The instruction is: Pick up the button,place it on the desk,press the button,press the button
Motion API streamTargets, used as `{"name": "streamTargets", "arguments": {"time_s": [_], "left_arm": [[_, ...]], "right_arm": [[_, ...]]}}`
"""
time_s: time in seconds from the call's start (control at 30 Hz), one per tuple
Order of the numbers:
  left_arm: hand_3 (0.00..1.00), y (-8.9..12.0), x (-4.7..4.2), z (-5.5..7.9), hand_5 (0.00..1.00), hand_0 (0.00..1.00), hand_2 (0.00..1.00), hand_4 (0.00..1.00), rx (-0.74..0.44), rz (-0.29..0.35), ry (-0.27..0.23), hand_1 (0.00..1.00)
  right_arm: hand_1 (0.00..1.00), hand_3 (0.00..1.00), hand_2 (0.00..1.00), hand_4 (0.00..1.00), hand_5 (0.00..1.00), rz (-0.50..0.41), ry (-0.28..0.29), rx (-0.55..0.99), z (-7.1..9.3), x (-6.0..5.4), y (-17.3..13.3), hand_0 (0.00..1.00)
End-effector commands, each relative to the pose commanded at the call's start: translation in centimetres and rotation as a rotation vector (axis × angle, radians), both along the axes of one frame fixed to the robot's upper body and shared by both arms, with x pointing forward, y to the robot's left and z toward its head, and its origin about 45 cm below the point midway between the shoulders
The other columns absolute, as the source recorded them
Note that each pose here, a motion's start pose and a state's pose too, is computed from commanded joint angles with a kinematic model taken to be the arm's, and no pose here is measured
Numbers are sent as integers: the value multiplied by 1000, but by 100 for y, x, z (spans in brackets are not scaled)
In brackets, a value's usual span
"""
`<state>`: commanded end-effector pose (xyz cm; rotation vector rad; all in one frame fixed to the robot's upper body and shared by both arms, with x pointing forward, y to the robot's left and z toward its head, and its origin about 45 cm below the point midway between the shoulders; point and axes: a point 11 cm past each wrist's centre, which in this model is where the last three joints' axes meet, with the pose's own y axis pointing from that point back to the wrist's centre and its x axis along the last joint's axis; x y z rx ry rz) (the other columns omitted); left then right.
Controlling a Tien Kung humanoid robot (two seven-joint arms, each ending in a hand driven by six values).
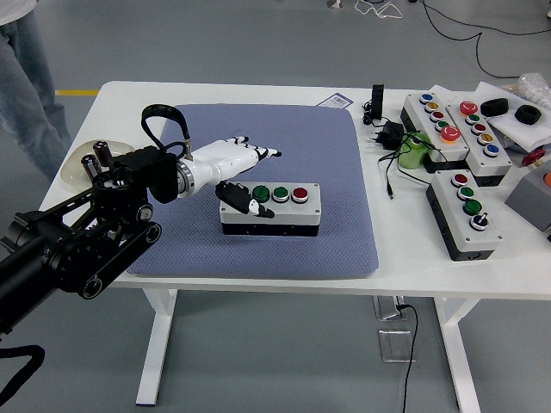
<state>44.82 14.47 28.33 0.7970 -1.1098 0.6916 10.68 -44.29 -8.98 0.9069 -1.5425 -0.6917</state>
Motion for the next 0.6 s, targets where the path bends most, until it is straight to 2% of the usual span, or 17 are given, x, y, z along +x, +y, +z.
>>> {"name": "streamTargets", "arguments": {"time_s": [0.1,0.17,0.2,0.23,0.3,0.37,0.4,0.57,0.6], "left_arm": [[998,-18,-30,295,436,897,992,925,-63,4,-71,936],[998,-40,-72,421,436,897,992,925,-78,-2,-102,936],[924,-58,-104,460,206,396,435,709,-75,-10,-106,437],[924,-76,-126,481,206,396,435,709,-71,-17,-108,437],[924,-119,-178,480,206,396,435,709,-39,-33,-91,437],[924,-154,-214,414,206,396,435,709,2,-45,-47,437],[882,-161,-221,386,111,162,190,698,16,-48,-30,175],[882,-173,-262,186,111,162,190,698,105,-54,71,175],[856,-174,-270,158,45,38,84,641,118,-56,85,59]], "right_arm": [[560,635,587,252,255,1,0,0,1,4,1,651],[560,635,587,252,255,0,0,0,1,5,1,651],[560,634,587,252,254,0,0,0,0,4,1,651],[560,634,587,252,254,0,0,0,0,3,1,651],[560,634,587,252,254,0,0,0,1,5,2,651],[560,634,587,252,254,1,0,0,0,7,4,651],[560,634,587,251,254,1,0,0,0,8,5,651],[560,634,587,251,254,1,-1,0,0,11,6,651],[560,634,587,251,254,1,-1,1,1,12,6,651]]}}
